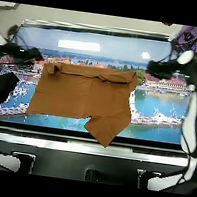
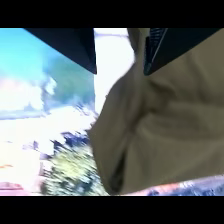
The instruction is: Fold the clothes and pants, and hang the long-sleeved shirts on hangers.
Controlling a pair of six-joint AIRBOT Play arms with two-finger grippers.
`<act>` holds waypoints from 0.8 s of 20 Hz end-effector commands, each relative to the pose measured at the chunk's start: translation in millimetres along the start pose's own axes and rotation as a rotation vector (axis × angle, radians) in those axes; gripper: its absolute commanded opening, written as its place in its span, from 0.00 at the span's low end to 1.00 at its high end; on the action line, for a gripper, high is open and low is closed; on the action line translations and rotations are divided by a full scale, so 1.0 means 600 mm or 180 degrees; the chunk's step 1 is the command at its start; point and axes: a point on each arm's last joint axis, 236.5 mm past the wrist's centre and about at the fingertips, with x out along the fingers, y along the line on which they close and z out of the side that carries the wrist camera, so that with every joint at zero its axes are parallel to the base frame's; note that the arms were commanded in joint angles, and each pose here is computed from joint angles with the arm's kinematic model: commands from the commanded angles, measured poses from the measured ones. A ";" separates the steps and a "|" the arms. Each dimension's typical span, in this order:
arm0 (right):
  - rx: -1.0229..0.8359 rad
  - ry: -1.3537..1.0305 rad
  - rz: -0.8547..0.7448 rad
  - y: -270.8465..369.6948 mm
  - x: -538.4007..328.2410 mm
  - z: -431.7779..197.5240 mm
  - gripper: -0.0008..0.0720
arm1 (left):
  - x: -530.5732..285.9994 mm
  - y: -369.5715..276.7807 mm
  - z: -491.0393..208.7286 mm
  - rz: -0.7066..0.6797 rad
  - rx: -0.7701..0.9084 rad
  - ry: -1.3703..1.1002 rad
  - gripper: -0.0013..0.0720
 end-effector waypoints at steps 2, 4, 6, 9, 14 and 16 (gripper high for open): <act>-0.0080 0.0284 0.0297 -0.073 -0.106 -0.107 0.51 | -0.111 0.074 -0.116 0.0061 -0.0252 0.0542 0.92; 0.0369 0.0587 0.0531 -0.099 -0.094 -0.217 0.51 | -0.115 0.104 -0.194 0.0099 -0.0438 0.0593 0.92; 0.0682 0.0855 0.0783 -0.090 -0.066 -0.326 0.67 | -0.107 0.123 -0.276 0.0138 -0.0621 0.0707 0.92; 0.0965 0.1109 0.1234 -0.046 -0.022 -0.431 0.68 | -0.092 0.132 -0.357 0.0159 -0.0739 0.0886 0.92; 0.1153 0.0928 0.1548 -0.028 0.026 -0.455 0.68 | -0.084 0.134 -0.367 0.0163 -0.0765 0.0919 0.92; 0.1169 0.0972 0.1611 -0.029 0.042 -0.460 0.68 | -0.084 0.135 -0.365 0.0164 -0.0765 0.0898 0.92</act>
